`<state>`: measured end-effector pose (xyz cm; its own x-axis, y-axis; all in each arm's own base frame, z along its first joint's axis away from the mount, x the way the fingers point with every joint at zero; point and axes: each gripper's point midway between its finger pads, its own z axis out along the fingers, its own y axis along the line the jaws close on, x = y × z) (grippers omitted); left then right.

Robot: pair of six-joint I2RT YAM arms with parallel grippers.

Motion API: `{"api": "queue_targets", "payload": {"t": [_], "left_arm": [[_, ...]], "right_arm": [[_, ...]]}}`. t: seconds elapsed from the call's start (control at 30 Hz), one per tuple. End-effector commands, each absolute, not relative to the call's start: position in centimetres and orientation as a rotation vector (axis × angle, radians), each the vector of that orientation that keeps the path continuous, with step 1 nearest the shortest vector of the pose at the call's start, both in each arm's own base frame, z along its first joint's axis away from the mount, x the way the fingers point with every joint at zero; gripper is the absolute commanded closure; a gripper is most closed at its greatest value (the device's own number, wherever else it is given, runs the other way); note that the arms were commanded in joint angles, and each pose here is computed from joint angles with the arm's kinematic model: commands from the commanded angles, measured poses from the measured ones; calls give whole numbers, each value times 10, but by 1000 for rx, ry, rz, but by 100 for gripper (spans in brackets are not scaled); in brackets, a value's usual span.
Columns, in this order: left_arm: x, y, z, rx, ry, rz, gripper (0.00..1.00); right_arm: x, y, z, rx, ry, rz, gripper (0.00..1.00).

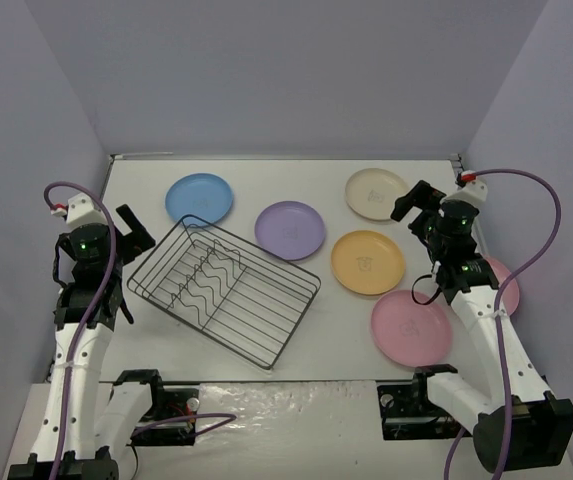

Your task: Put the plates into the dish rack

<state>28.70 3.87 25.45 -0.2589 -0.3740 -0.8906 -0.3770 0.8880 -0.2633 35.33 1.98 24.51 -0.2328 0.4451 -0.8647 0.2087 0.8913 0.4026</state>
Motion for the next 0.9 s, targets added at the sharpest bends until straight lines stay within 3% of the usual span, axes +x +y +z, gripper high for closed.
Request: {"api": "queue_targets", "payload": {"t": [0.0,0.37,0.7,0.87], "left_arm": [[290,37,286,-546,1779,-29,3],[296,38,277,-548,1806,-14,3],[304,36,269,-552,1841,-28,3],[303,36,269,-557,1837,-29,3]], "right_arm": [[361,-2,258,586,1738,151,0],[403,13,162,355,2131,125,0],[403,0,60,359,2436,242,1],[402,2,46,359,2473,254,4]]}}
